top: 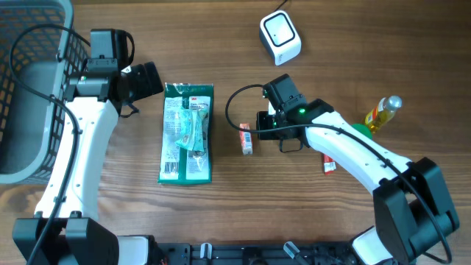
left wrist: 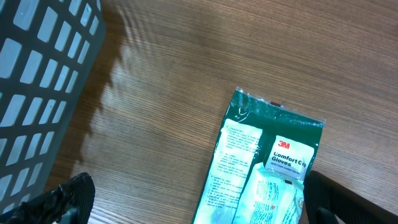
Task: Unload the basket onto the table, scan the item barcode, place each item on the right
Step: 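Release the stick pack and move the right gripper left over the tissue box, then lower the right gripper onto the orange tissue box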
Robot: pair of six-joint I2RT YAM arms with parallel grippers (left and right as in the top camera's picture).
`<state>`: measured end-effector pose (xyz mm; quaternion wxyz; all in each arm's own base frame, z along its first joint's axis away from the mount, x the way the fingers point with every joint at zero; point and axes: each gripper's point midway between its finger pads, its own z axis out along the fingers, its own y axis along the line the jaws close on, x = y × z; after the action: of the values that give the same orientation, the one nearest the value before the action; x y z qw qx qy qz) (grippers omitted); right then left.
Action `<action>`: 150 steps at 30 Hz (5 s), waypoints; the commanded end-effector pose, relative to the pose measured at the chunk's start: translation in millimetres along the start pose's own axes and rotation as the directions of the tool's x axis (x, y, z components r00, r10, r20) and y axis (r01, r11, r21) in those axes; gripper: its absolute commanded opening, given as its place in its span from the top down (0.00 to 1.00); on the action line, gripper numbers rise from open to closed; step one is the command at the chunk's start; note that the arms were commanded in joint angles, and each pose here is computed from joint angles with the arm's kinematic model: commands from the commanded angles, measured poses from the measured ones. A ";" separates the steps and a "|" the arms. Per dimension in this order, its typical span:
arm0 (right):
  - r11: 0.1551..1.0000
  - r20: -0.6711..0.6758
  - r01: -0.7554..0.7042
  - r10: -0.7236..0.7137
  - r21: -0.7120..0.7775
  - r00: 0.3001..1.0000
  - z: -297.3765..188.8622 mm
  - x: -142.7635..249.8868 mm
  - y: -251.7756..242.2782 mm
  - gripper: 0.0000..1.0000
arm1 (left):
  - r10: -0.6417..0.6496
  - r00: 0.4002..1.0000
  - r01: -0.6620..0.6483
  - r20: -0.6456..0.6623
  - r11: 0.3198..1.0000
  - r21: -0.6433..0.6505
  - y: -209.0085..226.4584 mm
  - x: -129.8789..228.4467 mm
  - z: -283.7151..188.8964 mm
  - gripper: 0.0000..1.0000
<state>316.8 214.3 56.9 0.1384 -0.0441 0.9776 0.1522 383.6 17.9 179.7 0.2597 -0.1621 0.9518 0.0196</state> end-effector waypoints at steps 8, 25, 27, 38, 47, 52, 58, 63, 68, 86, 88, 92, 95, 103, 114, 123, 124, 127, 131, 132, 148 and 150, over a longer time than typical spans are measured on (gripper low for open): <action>0.999 -0.007 -0.009 0.009 0.032 1.000 5.9 3.6 -7.1 0.86 | -0.014 1.000 0.014 0.007 1.000 -0.006 2.4 -3.0 -0.3 0.00; 0.999 0.005 -0.007 0.007 0.036 1.000 14.6 9.0 -12.7 0.87 | -0.014 1.000 0.014 0.007 1.000 -0.006 2.4 -3.0 -0.3 0.00; 0.999 0.011 -0.006 0.006 0.033 1.000 14.6 7.6 -12.0 0.87 | -0.014 1.000 0.014 0.007 1.000 -0.006 2.4 -3.0 -0.3 0.00; 1.000 0.016 -0.006 0.006 0.030 1.000 14.6 6.2 -11.3 0.87 | -0.014 1.000 0.014 0.007 1.000 -0.006 2.4 -3.0 -0.3 0.00; 1.000 0.015 -0.006 0.006 0.030 1.000 14.7 6.4 -11.2 0.94 | -0.014 1.000 0.014 0.007 1.000 -0.006 2.4 -3.0 -0.3 0.00; 1.000 0.015 -0.006 0.006 0.027 1.000 14.7 6.5 -10.7 0.96 | -0.014 1.000 0.014 0.007 1.000 -0.006 2.4 -3.0 -0.3 0.00; 1.000 0.014 -0.006 0.006 0.027 1.000 14.7 6.7 -10.7 0.96 | -0.014 1.000 0.015 0.008 1.000 -0.006 2.3 -3.1 -0.3 0.00; 1.000 0.017 -0.008 0.008 0.026 1.000 14.7 6.0 -10.5 0.96 | -0.014 1.000 0.014 0.007 1.000 -0.006 2.4 -3.0 -0.3 0.00; 1.000 0.013 -0.010 0.010 0.018 1.000 14.8 6.7 -9.1 0.95 | -0.014 1.000 0.015 0.008 1.000 -0.006 2.3 -3.1 -0.3 0.00; 0.996 -0.021 -0.028 0.026 -0.086 0.999 14.3 11.3 10.9 0.96 | -0.014 1.000 0.014 0.007 1.000 -0.006 2.4 -3.0 -0.3 0.00; 0.995 -0.022 -0.025 0.023 -0.092 0.999 14.3 11.8 12.8 0.96 | -0.014 1.000 0.015 0.008 1.000 -0.006 2.3 -3.1 -0.3 0.00; 0.995 -0.020 -0.015 0.013 -0.096 1.000 14.7 12.7 16.3 0.96 | -0.014 1.000 0.015 0.008 1.000 -0.006 2.3 -3.1 -0.3 0.00; 0.995 -0.017 -0.008 0.006 -0.101 1.000 14.9 12.9 19.4 0.96 | -0.014 1.000 0.015 0.008 1.000 -0.006 2.3 -3.1 -0.3 0.00; 0.994 -0.010 -0.001 0.000 -0.107 1.000 15.0 12.2 22.3 0.95 | -0.014 1.000 0.014 0.007 1.000 -0.006 2.4 -3.0 -0.3 0.00; 0.999 0.018 -0.022 0.023 -0.050 1.000 15.7 7.4 12.4 0.96 | -0.014 1.000 0.014 0.007 1.000 -0.006 2.4 -3.0 -0.3 0.00; 0.998 0.008 -0.055 0.055 -0.045 0.998 22.0 15.5 7.0 0.95 | -0.014 1.000 0.014 0.007 1.000 -0.006 2.4 -3.0 -0.3 0.00; 0.997 0.010 -0.055 0.055 -0.046 0.998 23.3 16.4 6.4 0.96 | -0.014 1.000 0.014 0.007 1.000 -0.006 2.4 -3.0 -0.3 0.00; 0.997 0.013 -0.054 0.055 -0.049 0.998 25.2 17.8 5.5 0.95 | -0.014 1.000 0.015 0.008 1.000 -0.006 2.3 -3.1 -0.3 0.00; 0.995 0.010 -0.071 0.072 -0.064 0.997 25.3 17.8 8.1 0.95 | -0.014 1.000 0.014 0.007 1.000 -0.006 2.4 -3.0 -0.3 0.00; 0.995 0.005 -0.070 0.071 -0.077 0.997 25.1 18.3 10.7 0.95 | -0.014 1.000 0.014 0.007 1.000 -0.006 2.4 -3.0 -0.3 0.00; 0.986 -0.017 -0.065 0.063 -0.155 0.998 23.6 19.9 25.0 0.95 | -0.014 1.000 0.014 0.007 1.000 -0.006 2.4 -3.0 -0.3 0.00; 0.986 -0.021 -0.064 0.062 -0.155 0.998 23.7 21.0 25.4 0.95 | -0.014 1.000 0.014 0.007 1.000 -0.006 2.4 -3.0 -0.3 0.00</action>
<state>306.2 242.4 42.9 0.1372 -0.0279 0.9635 0.2282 383.6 17.9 179.8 0.2600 -0.1621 0.9517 0.0196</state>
